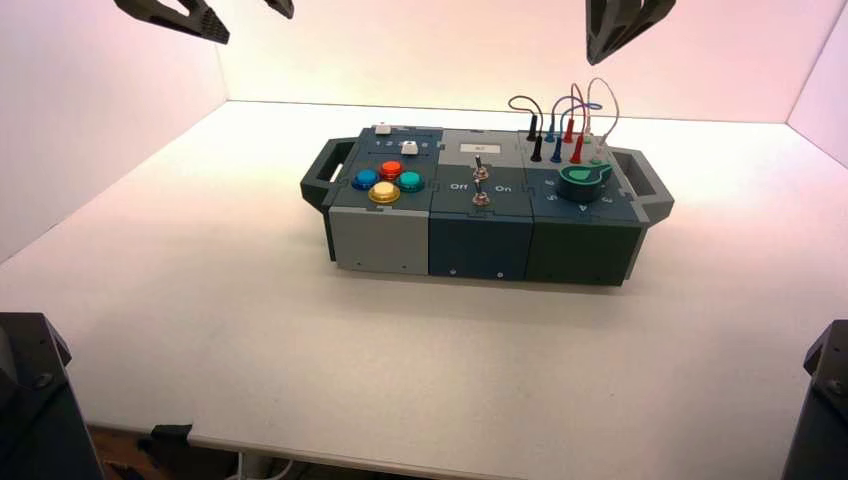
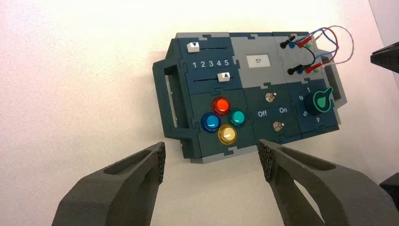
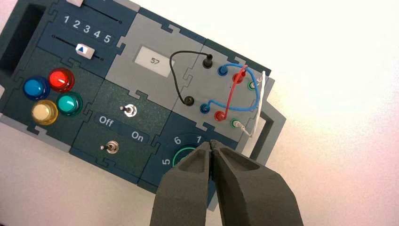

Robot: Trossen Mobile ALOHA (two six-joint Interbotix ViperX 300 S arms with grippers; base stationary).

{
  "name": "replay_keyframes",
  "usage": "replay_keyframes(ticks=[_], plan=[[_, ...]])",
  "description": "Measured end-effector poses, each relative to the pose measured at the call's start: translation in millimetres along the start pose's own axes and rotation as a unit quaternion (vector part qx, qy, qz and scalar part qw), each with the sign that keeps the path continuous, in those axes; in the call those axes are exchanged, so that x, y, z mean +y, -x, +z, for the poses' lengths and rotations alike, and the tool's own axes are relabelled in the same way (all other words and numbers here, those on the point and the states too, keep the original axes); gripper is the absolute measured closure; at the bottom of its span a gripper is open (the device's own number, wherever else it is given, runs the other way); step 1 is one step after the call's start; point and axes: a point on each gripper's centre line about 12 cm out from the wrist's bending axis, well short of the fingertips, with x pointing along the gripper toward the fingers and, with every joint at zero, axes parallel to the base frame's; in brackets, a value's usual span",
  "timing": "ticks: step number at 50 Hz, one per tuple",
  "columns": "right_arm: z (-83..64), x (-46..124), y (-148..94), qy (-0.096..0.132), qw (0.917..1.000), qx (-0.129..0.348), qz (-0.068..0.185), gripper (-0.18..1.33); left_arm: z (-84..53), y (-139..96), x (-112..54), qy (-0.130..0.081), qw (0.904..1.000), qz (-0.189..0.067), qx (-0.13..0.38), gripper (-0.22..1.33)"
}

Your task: Open left gripper.

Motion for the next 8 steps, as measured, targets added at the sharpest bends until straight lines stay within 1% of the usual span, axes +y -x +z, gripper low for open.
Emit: replay_keyframes(ticks=[8], plan=[[-0.2, -0.2, 0.0, 0.0, 1.0, 0.001, -0.001, 1.29, 0.0, 0.0, 0.0, 0.0, 1.0, 0.0, 0.0, -0.21]])
